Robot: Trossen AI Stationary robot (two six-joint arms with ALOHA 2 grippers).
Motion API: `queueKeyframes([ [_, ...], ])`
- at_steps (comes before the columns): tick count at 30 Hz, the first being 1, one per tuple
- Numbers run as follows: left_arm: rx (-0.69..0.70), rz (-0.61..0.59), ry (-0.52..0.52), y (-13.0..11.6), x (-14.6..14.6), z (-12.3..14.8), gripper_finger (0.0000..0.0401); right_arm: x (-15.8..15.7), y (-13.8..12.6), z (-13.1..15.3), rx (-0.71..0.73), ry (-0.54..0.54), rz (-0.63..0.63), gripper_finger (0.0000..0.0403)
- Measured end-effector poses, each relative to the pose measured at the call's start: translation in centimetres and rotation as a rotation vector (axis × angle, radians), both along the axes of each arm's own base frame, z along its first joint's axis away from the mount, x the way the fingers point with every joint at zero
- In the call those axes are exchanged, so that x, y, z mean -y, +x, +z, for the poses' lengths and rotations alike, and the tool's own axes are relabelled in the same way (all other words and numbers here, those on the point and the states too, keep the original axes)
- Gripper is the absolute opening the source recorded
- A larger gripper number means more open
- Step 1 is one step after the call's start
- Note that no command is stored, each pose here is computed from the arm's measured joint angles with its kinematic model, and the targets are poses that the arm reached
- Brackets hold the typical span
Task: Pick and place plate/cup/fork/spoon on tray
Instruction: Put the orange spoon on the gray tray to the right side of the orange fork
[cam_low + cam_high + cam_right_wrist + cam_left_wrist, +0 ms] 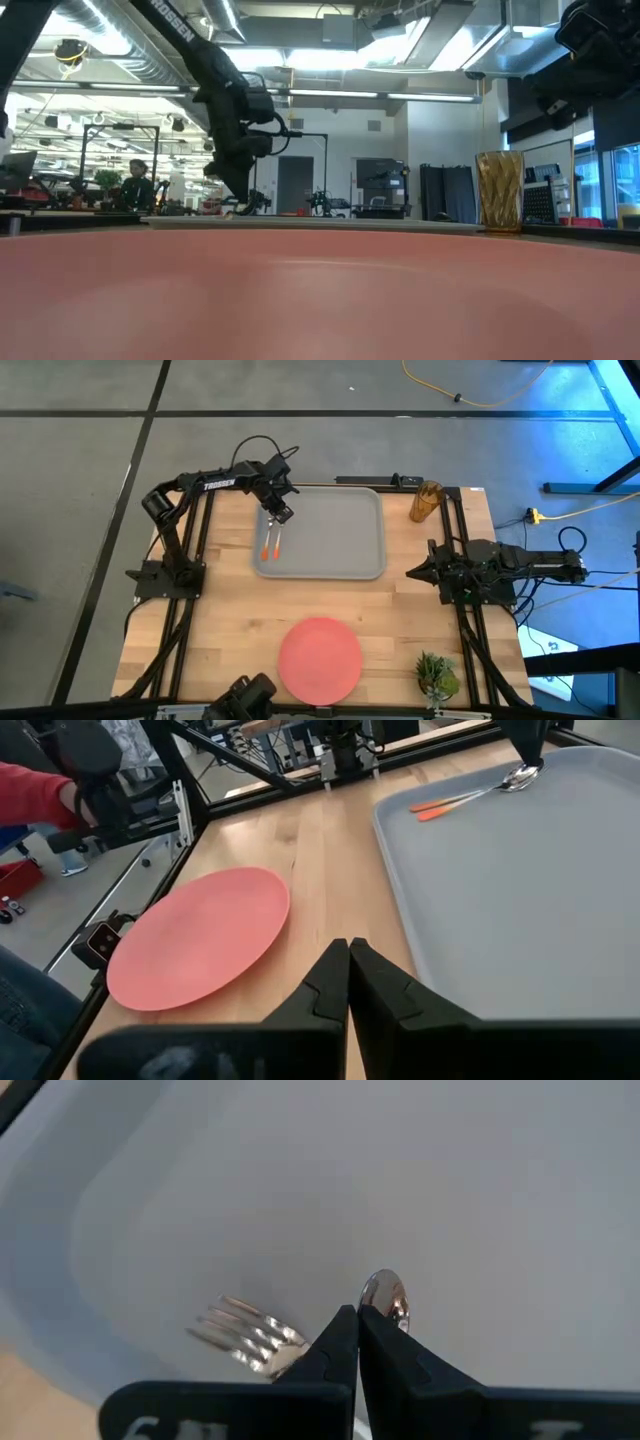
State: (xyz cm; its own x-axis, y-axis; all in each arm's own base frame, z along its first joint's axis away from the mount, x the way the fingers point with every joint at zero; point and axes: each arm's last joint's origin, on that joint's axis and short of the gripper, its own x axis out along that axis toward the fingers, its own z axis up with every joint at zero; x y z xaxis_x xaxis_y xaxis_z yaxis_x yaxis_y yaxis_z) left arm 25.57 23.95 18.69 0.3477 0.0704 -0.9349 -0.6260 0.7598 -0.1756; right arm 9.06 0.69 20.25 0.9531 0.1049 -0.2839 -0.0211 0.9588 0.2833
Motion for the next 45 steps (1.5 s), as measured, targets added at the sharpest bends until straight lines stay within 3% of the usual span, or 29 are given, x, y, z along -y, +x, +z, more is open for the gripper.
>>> queueKeyframes([
  [12,-0.003,0.038,0.029,-0.7,-1.0,-0.1,0.0,0.0,0.0,0.0,-0.001,0.0,-0.002,0.0012],
  [20,0.052,0.088,-0.018,-0.2,-1.3,-0.5,0.0,0.0,0.0,-0.1,-0.007,0.0,-0.003,0.0012],
  [37,-0.01,0.138,0.016,-0.2,-1.5,-1.2,0.0,0.0,0.0,-0.1,-0.009,-0.001,-0.002,0.0012],
  [45,-0.019,0.161,-0.014,-0.2,-1.5,-1.7,0.0,0.0,0.0,-0.1,-0.009,-0.003,-0.001,0.0012],
])
